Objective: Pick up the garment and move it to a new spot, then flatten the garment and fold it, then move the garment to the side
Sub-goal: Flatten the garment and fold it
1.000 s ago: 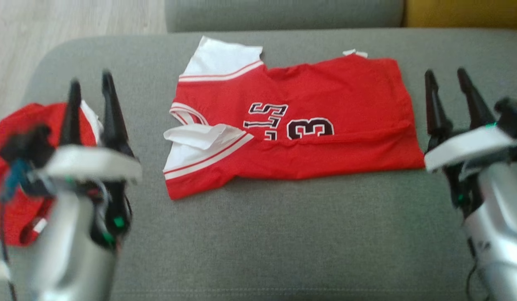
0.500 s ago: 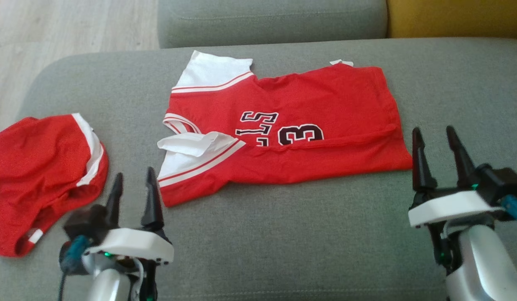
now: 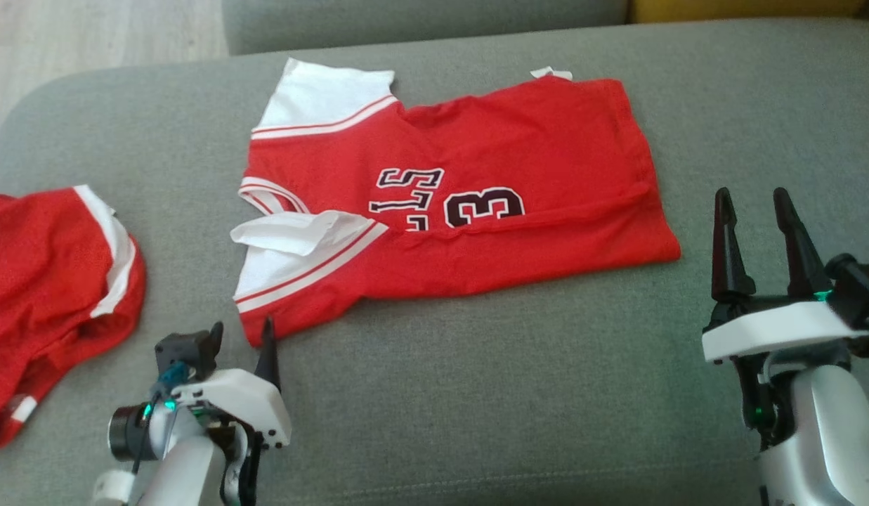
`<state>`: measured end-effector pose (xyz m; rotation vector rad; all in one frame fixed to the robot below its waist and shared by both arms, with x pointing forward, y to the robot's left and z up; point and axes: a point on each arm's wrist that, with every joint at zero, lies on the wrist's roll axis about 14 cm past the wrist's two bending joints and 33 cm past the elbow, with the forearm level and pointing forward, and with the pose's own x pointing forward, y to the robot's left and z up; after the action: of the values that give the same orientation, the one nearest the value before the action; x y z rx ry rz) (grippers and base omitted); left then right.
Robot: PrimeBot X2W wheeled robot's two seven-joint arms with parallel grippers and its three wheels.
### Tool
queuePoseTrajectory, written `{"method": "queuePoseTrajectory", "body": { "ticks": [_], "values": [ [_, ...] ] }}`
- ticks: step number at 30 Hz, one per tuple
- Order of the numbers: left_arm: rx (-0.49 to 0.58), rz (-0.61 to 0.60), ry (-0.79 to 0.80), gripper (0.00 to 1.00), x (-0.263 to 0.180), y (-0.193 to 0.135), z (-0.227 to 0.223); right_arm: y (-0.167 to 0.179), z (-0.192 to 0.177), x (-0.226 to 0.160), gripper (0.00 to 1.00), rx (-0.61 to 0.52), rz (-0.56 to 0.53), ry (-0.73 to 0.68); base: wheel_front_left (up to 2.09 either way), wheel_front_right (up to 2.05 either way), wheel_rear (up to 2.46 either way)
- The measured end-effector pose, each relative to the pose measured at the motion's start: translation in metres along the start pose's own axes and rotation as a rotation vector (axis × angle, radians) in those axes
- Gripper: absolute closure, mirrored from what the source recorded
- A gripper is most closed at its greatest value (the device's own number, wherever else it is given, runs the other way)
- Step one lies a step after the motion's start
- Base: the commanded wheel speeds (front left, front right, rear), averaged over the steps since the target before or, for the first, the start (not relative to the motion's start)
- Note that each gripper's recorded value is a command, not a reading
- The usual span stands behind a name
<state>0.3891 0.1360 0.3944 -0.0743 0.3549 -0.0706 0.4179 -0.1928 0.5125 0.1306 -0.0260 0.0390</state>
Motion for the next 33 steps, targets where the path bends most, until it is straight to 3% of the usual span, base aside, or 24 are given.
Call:
{"method": "queuePoseTrajectory", "body": {
  "ticks": [15,16,17,25,33],
  "values": [
    [0.089,-0.058,0.168,0.0,0.031,-0.002,-0.028,-0.016,0.003,0.007,0.0,0.01,-0.052,-0.013,0.0,0.0,0.0],
    [0.091,-0.067,0.176,0.27,0.032,-0.002,-0.028,-0.016,0.002,0.007,0.0,0.011,-0.053,-0.012,0.0,0.0,0.0],
    [0.093,-0.079,0.178,1.0,0.033,-0.003,-0.028,-0.016,0.002,0.007,0.0,0.01,-0.053,-0.01,0.0,0.0,0.0],
    [0.085,-0.061,0.061,1.0,0.034,-0.001,-0.006,-0.029,-0.025,0.005,0.0,0.004,-0.099,0.118,0.0,0.0,0.0],
    [0.085,-0.06,-0.111,1.0,0.036,-0.003,0.037,-0.021,-0.059,0.017,0.0,0.042,-0.082,0.272,0.0,0.0,0.0]
  ]
}}
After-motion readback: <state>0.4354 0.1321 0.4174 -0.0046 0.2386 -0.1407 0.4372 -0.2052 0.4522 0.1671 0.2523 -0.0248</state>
